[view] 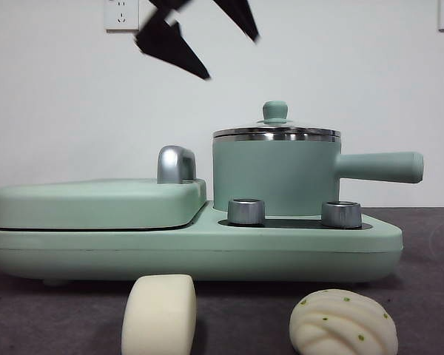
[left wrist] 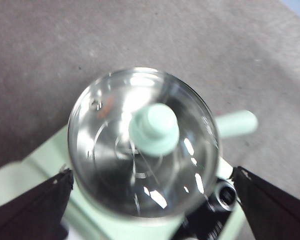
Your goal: Put the buns in a small steamer
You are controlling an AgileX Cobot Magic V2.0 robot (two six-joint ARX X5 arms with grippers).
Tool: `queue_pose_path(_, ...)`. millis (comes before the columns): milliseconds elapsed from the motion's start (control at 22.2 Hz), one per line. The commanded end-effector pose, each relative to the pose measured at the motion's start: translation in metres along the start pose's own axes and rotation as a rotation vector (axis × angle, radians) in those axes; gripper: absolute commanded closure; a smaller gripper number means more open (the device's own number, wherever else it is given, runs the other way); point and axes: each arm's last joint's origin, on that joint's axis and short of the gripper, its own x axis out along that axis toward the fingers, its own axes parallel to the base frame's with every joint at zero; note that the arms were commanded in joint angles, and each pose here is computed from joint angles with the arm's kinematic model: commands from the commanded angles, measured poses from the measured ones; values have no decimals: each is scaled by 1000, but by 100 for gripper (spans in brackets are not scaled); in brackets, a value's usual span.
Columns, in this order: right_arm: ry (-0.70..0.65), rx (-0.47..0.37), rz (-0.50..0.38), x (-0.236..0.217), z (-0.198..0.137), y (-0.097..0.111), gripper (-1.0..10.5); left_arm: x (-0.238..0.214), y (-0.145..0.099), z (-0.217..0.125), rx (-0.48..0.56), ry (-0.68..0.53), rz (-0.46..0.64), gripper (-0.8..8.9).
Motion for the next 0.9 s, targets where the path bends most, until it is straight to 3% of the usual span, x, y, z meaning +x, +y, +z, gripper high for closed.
queue_pose_path(45, -12, -5, 5, -1, 4, 3, 420, 18, -5, 9, 50, -40, 2, 295)
queue_pose_path(360, -13, -6, 5, -1, 4, 3, 420, 68, -10, 6, 83, -37, 12, 296)
queue_pose_path(900, -20, -14, 7, -1, 5, 3, 420, 96, -12, -1, 107, -18, -6, 367)
